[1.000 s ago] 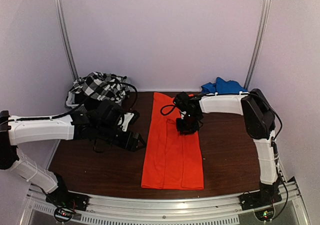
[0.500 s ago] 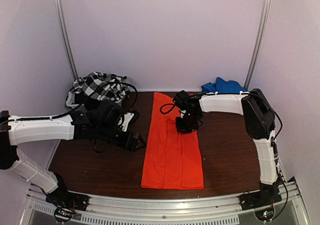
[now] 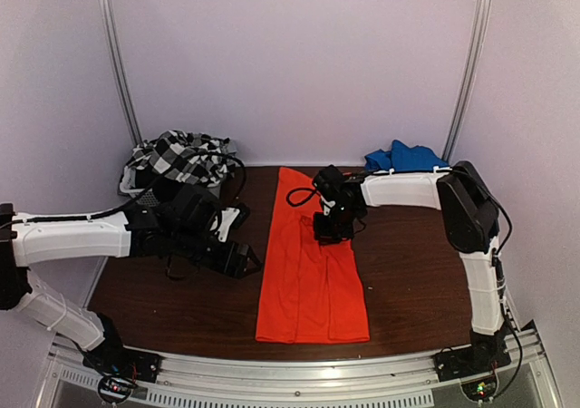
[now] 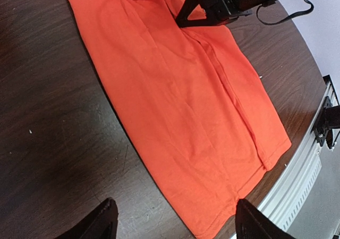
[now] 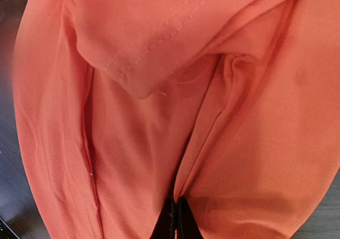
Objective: Fold and stack the mixed laundry pile
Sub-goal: Smooth out the rectangle-folded T-shirt at the center of the board.
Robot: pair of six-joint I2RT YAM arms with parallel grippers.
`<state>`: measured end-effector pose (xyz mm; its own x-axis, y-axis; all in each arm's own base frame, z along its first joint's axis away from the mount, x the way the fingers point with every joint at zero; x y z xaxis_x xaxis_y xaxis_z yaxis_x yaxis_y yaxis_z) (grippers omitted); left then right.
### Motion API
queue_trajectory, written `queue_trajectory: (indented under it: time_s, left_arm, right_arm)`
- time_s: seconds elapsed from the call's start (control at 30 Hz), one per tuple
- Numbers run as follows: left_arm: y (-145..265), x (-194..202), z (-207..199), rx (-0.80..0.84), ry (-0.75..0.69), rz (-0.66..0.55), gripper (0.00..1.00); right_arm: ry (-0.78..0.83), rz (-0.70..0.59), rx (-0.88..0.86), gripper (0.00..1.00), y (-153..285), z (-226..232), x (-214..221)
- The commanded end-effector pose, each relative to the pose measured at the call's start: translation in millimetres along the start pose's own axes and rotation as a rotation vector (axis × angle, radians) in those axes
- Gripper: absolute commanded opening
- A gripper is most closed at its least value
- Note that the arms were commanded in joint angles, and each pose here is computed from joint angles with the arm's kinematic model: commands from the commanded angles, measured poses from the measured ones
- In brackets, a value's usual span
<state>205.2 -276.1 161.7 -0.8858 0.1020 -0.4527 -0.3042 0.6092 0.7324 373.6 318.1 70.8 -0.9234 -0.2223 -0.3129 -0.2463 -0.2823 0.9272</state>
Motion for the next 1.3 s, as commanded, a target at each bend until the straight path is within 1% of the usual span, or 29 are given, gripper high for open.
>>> queue_trajectory:
  time_s: [0.0, 0.07, 0.1, 0.13, 0.3, 0.4, 0.5, 0.63, 0.77, 1.03, 1.27]
  left_arm:
    - [5, -4, -3, 0.024, 0.011, -0.041, 0.78]
    - [6, -2, -1, 0.020, 0.018, -0.040, 0.78]
    - [7, -1, 0, 0.018, 0.020, -0.040, 0.78]
    - [9, -1, 0, 0.016, 0.024, -0.043, 0.79]
    - [16, 5, 4, 0.020, 0.036, -0.053, 0.80]
    - [19, 8, 6, 0.024, 0.039, -0.058, 0.80]
    - [22, 10, 7, 0.027, 0.040, -0.063, 0.80]
    - [22, 13, 9, 0.026, 0.039, -0.060, 0.80]
    - [24, 12, 8, 0.031, 0.035, -0.065, 0.80]
    - [31, 13, 8, 0.031, 0.036, -0.075, 0.80]
    - [33, 18, 12, 0.021, 0.040, -0.072, 0.80]
  right_arm:
    - [-0.042, -0.005, -0.108, 0.00, 0, 18, 7]
    - [-0.043, 0.013, -0.092, 0.20, -6, 14, 13]
    - [-0.041, 0.015, -0.087, 0.24, -6, 13, 13]
    - [-0.036, 0.013, -0.082, 0.24, -3, 13, 13]
    - [-0.012, -0.056, -0.106, 0.25, 43, 19, 11]
    - [-0.012, -0.080, -0.113, 0.25, 67, 22, 20]
    - [-0.020, -0.083, -0.117, 0.25, 76, 24, 38]
    - [-0.032, -0.038, -0.105, 0.20, 64, 24, 68]
    - [-0.020, -0.005, -0.074, 0.20, 49, 28, 83]
    - [0.002, 0.029, -0.001, 0.22, 34, 28, 91]
    - [0.029, 0.038, 0.069, 0.23, 38, 21, 97]
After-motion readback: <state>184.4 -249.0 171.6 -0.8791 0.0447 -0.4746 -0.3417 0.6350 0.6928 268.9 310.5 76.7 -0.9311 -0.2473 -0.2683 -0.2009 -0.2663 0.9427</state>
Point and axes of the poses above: each gripper's point midway between its finger pads, its own y axis back along the fingers, its own z axis along the line the jaws close on, x = y × z, the point moved 4 cm from there along y, back along the fingers, and after that the axes turned 13 degrees about y, right-handed, at the moved point
